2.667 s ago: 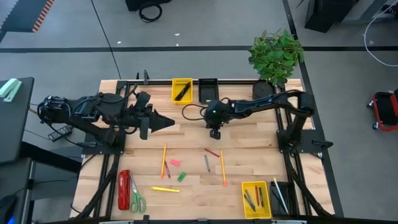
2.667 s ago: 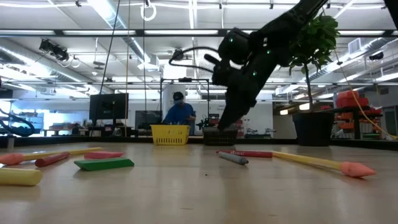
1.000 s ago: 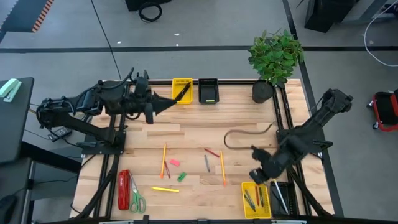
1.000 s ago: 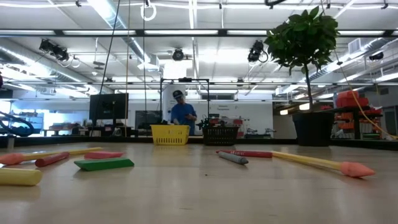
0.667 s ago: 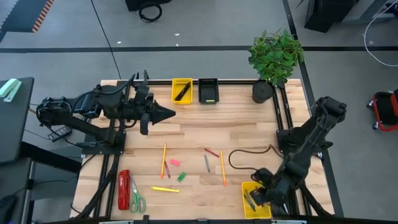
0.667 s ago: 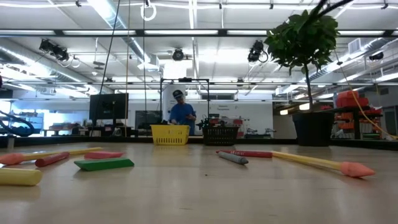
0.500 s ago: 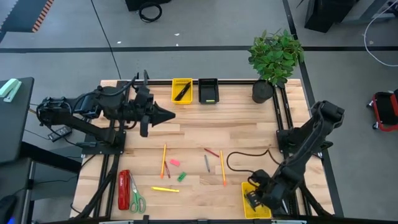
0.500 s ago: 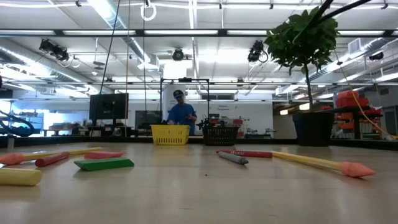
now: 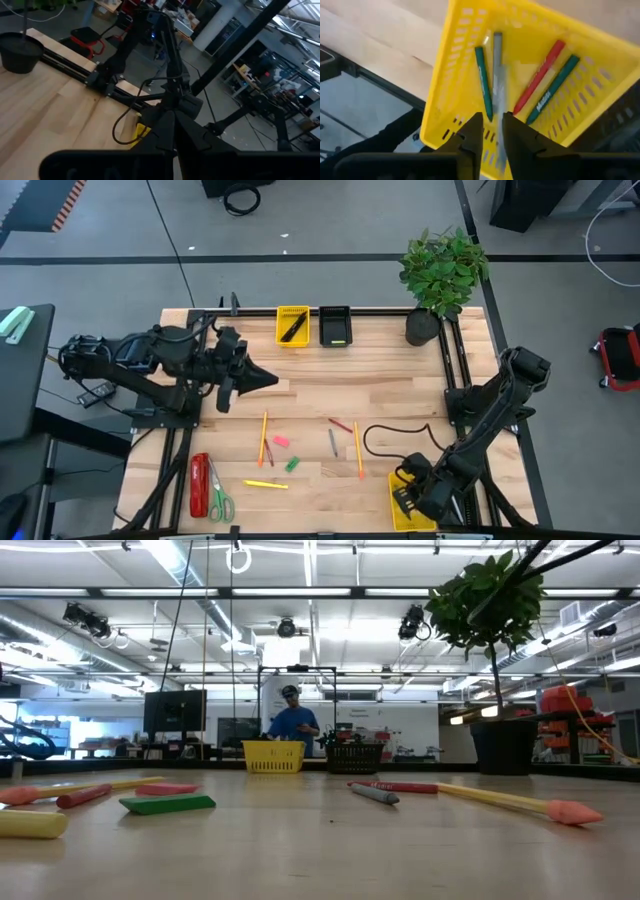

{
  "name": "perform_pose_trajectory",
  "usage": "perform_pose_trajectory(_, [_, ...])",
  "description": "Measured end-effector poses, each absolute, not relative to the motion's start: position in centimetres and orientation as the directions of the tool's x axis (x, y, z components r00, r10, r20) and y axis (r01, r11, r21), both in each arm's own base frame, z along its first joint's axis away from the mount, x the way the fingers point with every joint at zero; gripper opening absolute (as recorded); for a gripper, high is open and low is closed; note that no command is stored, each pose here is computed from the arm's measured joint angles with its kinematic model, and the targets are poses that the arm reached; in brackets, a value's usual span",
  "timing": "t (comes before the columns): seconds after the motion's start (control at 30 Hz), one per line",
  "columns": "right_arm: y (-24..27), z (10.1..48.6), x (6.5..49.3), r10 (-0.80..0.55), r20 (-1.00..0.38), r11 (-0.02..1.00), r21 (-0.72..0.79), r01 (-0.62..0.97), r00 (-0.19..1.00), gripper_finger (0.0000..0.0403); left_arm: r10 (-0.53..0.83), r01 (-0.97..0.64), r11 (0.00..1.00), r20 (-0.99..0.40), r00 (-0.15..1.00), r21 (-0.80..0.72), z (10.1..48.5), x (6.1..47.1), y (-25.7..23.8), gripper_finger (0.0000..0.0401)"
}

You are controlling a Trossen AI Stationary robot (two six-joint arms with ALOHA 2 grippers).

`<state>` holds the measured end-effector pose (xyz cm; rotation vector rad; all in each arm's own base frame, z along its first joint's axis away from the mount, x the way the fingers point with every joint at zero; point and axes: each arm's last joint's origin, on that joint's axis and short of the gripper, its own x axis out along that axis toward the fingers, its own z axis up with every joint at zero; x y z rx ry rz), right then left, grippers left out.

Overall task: Sort crayons/erasers/pens/pencils in bins
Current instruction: Put the top gray crayon into the bottom yellow bin, then put the right red crayon into the bottom yellow bin

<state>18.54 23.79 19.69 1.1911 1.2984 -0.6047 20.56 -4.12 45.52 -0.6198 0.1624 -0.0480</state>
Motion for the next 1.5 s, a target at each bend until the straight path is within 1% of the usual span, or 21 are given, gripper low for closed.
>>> perform_pose_trajectory(0.17, [23.7, 19.7, 18.6, 0.241, -0.936, 0.356, 0.332, 0.874, 0.257, 0.0108, -0.063, -0.032, 0.801, -0.137, 0.989, -0.598, 45.5, 20.6, -4.0, 0.0021])
perform_pose_trajectory(0.3, [23.5, 20.3, 18.5, 0.244, -0.927, 0.390, 0.361, 0.847, 0.283, 0.0114, -0.039, -0.053, 0.788, -0.135, 0.990, -0.613, 45.5, 20.6, -3.9, 0.0014])
perform_pose_trajectory(0.47, [21.7, 22.5, 18.3, 0.195, -0.904, 0.412, 0.428, 0.804, 0.381, 0.0111, -0.029, -0.067, 0.751, -0.134, 0.991, -0.656, 45.5, 20.6, -3.9, 0.0013])
perform_pose_trajectory(0.53, [20.6, 23.6, 18.7, 0.163, -0.877, 0.437, 0.475, 0.764, 0.452, 0.0110, -0.028, -0.069, 0.748, -0.134, 0.991, -0.660, 45.5, 20.6, -3.9, 0.0017])
perform_pose_trajectory(0.63, [18.6, 25.1, 19.8, 0.095, -0.822, 0.508, 0.524, 0.683, 0.561, 0.0108, -0.026, -0.068, 0.746, -0.132, 0.991, -0.662, 45.6, 20.6, -3.9, 0.0022])
perform_pose_trajectory(0.73, [16.7, 25.9, 21.7, 0.024, -0.760, 0.628, 0.517, 0.581, 0.650, 0.0108, 0.004, -0.090, 0.746, -0.131, 0.991, -0.659, 45.6, 20.6, -3.8, 0.0023])
perform_pose_trajectory(0.83, [15.4, 26.2, 24.0, -0.028, -0.686, 0.778, 0.442, 0.447, 0.727, 0.0108, 0.022, -0.098, 0.746, -0.124, 0.992, -0.659, 45.6, 20.6, -3.8, 0.0018])
perform_pose_trajectory(0.9, [15.0, 26.0, 25.4, -0.063, -0.648, 0.873, 0.334, 0.357, 0.759, 0.0108, 0.021, -0.092, 0.746, -0.115, 0.993, -0.659, 45.7, 20.6, -3.8, 0.0014])
perform_pose_trajectory(0.97, [14.4, 25.4, 26.6, -0.097, -0.638, 0.932, 0.211, 0.294, 0.764, 0.0108, 0.021, -0.088, 0.746, -0.109, 0.994, -0.660, 45.8, 20.6, -3.8, 0.0012])
perform_pose_trajectory(1.0, [14.0, 25.1, 27.1, -0.114, -0.641, 0.946, 0.163, 0.279, 0.759, 0.0108, 0.020, -0.087, 0.743, -0.108, 0.994, -0.663, 45.8, 20.6, -3.8, 0.0012])
perform_pose_trajectory(1.07, [13.0, 24.4, 28.0, -0.141, -0.661, 0.951, 0.116, 0.286, 0.737, 0.0108, 0.018, -0.087, 0.730, -0.108, 0.994, -0.678, 45.8, 20.6, -3.8, 0.0013])
perform_pose_trajectory(1.23, [10.6, 23.2, 29.6, -0.154, -0.703, 0.925, 0.144, 0.351, 0.694, 0.0108, -0.005, -0.073, 0.715, -0.108, 0.994, -0.695, 45.8, 20.5, -4.3, 0.0025])
perform_pose_trajectory(1.5, [9.4, 20.5, 31.8, -0.125, -0.746, 0.940, 0.122, 0.320, 0.654, 0.0108, -0.027, -0.082, 0.720, -0.146, 0.989, -0.689, 45.0, 21.6, -5.4, 0.0015])
